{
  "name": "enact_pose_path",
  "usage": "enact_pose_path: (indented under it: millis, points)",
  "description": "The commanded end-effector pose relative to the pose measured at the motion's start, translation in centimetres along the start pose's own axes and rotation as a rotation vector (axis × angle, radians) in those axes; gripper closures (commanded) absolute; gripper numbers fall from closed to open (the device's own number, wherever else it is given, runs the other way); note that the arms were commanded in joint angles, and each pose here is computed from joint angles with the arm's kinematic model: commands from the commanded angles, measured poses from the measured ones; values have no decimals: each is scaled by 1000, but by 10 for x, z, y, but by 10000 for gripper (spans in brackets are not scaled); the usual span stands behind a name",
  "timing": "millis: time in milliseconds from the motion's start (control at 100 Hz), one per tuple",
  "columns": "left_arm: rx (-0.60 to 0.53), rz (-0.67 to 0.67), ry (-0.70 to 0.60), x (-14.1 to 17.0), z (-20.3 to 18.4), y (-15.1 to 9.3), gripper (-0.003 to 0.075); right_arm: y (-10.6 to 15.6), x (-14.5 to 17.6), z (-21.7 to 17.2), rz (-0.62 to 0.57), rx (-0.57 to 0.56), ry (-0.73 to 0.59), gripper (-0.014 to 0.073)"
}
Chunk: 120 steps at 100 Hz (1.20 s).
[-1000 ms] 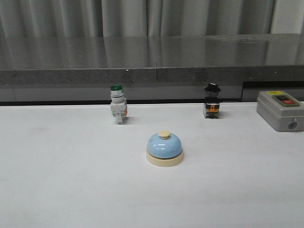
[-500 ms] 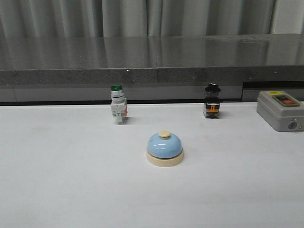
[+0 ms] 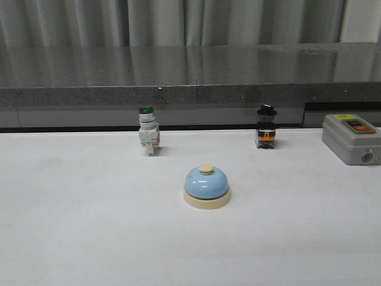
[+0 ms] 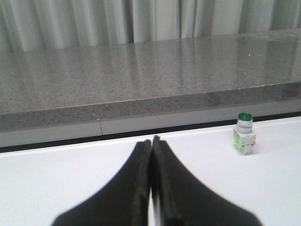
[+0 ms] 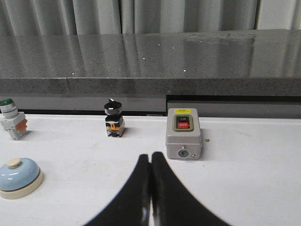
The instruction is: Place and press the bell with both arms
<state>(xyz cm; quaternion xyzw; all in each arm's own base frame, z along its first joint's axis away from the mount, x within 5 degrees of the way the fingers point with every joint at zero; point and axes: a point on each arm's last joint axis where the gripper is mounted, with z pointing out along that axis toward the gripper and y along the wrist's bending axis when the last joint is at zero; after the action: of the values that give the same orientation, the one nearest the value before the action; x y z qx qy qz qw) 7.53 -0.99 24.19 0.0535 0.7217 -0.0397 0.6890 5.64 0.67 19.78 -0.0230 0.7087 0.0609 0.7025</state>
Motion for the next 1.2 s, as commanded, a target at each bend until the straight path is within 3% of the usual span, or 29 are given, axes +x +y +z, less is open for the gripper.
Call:
enact_pose_path:
  millis: [0, 290, 480, 1190]
  points:
    - [3, -4, -133, -3, -6, 0, 741, 0, -13, -2, -8, 0, -113, 655]
    - [1, -4, -224, 27, -22, -1, 741, 0, -13, -2, -8, 0, -113, 655]
    - [2, -4, -210, 35, -20, -1, 741, 0, -13, -2, -8, 0, -113, 655]
    - [-27, -18, -208, 35, -20, 1, 741, 0, -13, -2, -8, 0, -113, 655]
